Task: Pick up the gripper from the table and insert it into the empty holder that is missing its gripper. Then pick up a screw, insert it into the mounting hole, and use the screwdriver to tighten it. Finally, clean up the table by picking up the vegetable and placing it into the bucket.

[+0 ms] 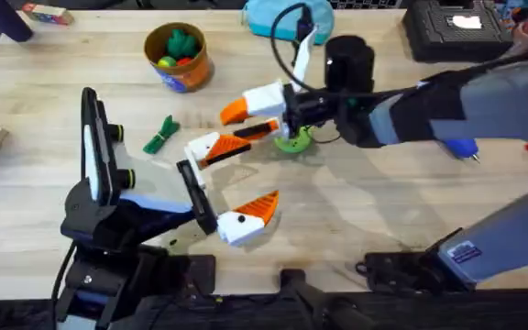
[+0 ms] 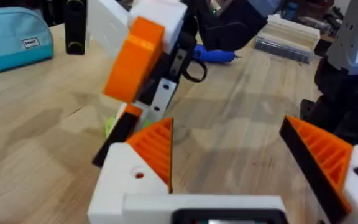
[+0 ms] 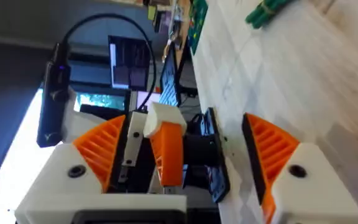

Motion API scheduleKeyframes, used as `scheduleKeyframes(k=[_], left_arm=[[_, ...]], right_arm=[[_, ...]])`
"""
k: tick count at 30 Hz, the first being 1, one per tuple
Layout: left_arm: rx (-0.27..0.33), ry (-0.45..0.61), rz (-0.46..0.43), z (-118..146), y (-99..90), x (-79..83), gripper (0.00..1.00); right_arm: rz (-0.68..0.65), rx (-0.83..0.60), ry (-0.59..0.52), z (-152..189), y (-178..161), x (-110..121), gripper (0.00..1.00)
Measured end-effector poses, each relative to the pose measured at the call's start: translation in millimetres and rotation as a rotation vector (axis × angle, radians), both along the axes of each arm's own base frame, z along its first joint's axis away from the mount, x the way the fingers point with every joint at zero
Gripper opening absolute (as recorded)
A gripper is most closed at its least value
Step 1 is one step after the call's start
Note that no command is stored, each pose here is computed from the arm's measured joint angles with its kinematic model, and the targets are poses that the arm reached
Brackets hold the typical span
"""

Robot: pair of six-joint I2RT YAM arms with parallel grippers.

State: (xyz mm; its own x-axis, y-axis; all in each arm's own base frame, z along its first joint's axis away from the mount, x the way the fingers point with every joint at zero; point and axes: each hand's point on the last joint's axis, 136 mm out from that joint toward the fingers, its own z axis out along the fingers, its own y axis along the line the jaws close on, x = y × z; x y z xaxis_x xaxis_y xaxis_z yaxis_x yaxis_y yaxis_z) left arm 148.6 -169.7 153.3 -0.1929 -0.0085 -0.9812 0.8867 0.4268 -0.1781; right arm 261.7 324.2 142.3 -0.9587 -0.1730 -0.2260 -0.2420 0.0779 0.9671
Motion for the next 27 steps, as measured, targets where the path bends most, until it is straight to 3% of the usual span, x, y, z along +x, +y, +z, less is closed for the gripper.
scheduleKeyframes(k=[9,11,17,23,27], left_arm=[[0.0,0.0,0.0,0.0,0.0,0.0,0.99],[0.0,0.0,0.0,0.0,0.0,-0.1,0.99],[0.0,0.0,-0.001,0.0,-0.1,-0.1,0.99],[0.0,0.0,-0.001,0.0,-0.1,-0.2,0.99],[0.0,0.0,-0.002,0.0,-0.1,-0.2,0.99]], right_arm=[[-0.135,-0.002,-0.076,5.3,-37.1,50.4,0.991],[-0.196,-0.027,-0.115,10.5,-53.0,77.6,0.991],[-0.275,-0.145,-0.122,5.2,-77.8,109.8,0.99],[-0.272,-0.392,-0.097,-9.7,-95.0,109.0,0.99],[-0.239,-0.528,-0.176,2.3,-99.0,103.2,0.993]])
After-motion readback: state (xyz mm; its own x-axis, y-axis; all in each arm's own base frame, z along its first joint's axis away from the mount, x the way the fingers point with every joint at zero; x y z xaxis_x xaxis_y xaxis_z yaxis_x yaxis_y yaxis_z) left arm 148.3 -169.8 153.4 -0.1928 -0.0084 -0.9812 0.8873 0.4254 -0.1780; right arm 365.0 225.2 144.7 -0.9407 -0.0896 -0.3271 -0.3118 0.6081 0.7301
